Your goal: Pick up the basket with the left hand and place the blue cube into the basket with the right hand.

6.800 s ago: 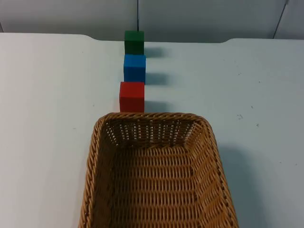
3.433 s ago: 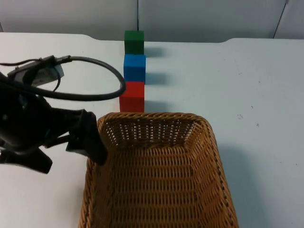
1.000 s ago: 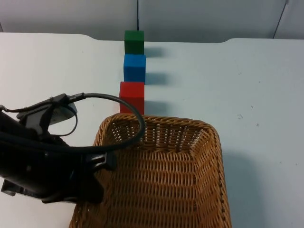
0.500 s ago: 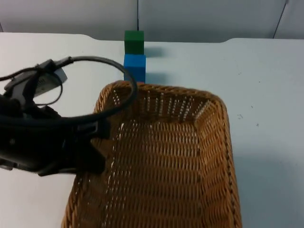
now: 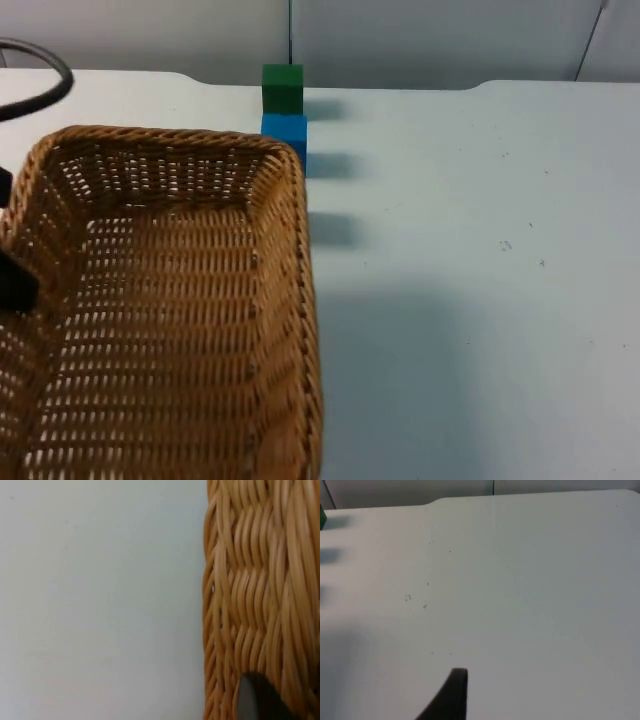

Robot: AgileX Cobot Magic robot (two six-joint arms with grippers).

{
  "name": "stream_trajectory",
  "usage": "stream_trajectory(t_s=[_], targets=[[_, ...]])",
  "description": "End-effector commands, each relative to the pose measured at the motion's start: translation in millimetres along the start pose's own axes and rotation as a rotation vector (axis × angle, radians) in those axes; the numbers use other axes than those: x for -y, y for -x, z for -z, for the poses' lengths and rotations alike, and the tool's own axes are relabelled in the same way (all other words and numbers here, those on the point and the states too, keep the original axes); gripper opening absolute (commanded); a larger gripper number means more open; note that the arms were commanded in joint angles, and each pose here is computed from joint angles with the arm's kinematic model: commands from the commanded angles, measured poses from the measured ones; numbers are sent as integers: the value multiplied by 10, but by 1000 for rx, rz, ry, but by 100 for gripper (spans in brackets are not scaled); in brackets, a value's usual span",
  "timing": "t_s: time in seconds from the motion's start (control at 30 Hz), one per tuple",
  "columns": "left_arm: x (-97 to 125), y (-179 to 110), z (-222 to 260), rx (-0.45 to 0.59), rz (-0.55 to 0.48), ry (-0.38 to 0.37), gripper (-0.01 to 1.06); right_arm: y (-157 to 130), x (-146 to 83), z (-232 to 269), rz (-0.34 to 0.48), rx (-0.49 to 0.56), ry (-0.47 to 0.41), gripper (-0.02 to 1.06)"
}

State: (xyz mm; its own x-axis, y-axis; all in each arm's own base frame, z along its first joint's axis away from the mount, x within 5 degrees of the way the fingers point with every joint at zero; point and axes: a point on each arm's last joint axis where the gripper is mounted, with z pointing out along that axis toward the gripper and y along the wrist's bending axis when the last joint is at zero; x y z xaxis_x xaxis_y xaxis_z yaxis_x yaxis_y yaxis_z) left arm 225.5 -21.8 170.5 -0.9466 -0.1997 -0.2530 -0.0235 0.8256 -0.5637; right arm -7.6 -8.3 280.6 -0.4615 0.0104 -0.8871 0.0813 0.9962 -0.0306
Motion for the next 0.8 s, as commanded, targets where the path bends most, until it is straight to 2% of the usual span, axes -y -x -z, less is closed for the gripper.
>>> stream_trajectory(t_s=[0.0,0.2,0.33,0.47,0.6,0.77], targets=[[-43,56,101,7,19,1,0,-12,5,-14,2,2,-13,104],[-107,274,320,-16,-56,97,0,-12,2,-14,7,2,-10,104],[-56,420,387,-22,-95,82,0,-12,2,-14,7,2,-10,104],[-103,479,387,-46,-92,69,0,-12,2,-14,7,2,-10,104],[-307,510,365,-90,-28,44,0,-12,2,-14,7,2,-10,104],[-325,510,342,-99,-31,31,0,10,3,2,10,19,-9,104]])
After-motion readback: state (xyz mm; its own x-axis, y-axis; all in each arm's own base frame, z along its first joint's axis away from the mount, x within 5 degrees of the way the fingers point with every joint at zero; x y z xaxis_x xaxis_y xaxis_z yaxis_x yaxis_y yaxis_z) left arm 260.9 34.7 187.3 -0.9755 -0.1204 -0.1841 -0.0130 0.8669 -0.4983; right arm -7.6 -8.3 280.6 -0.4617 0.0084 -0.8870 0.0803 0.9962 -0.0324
